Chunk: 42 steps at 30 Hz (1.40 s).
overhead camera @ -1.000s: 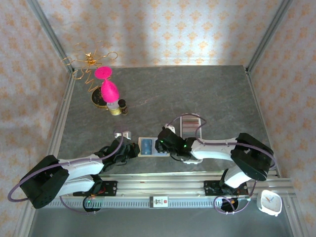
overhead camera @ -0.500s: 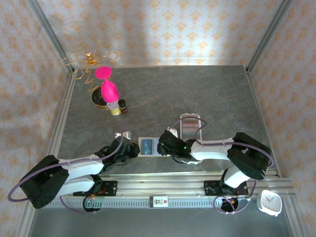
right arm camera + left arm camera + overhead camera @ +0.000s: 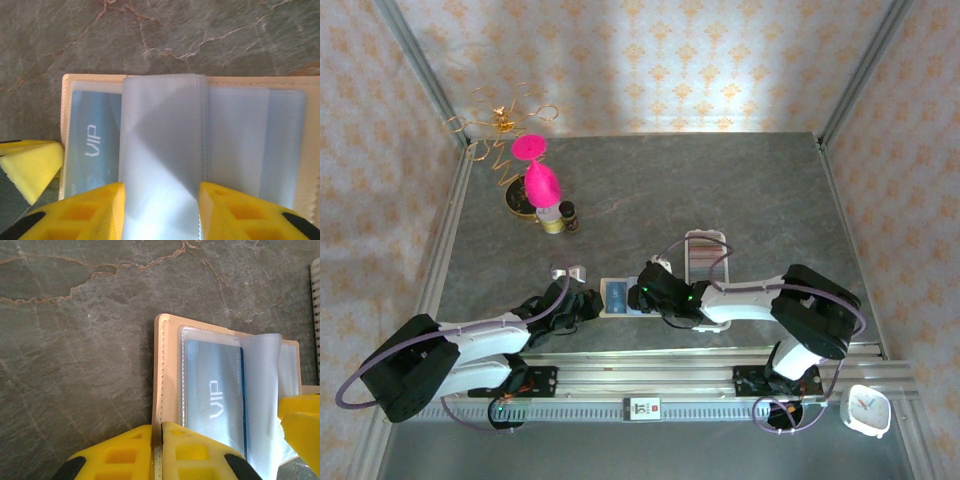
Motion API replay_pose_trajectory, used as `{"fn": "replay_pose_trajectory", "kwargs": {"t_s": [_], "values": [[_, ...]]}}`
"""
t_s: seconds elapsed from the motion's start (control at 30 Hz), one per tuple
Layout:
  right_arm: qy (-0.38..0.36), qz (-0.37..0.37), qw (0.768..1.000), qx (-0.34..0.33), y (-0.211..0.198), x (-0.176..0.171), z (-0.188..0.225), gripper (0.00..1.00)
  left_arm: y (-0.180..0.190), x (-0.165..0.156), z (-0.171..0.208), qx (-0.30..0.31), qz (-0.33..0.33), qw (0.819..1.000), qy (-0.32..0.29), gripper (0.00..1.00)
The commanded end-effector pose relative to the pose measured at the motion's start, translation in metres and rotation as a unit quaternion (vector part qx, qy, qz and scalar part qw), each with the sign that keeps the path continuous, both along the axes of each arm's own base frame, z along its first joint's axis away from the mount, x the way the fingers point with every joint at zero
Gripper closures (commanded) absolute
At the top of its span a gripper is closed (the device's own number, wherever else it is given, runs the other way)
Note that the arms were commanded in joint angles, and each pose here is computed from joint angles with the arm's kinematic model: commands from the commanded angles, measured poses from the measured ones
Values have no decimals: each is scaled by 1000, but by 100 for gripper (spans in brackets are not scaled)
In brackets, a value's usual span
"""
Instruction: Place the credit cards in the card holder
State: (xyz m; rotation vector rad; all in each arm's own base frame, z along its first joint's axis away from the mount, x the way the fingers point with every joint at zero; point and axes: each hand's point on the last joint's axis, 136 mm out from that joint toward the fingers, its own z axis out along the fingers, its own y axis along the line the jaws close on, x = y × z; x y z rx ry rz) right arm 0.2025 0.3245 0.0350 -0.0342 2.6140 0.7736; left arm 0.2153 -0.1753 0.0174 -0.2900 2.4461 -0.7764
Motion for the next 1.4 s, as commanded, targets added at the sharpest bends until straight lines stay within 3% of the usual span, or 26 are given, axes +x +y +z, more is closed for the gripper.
{"fn": "replay_pose_trajectory", "kwargs": {"t_s": [0.0, 1.37], "values": [[14, 9, 999, 30, 16, -3, 4, 57, -3, -5, -2, -8, -7, 1000, 3, 89], [8, 20, 995, 100, 50, 6, 36, 56, -4, -4, -2, -5, -9, 1000, 2, 90]]}}
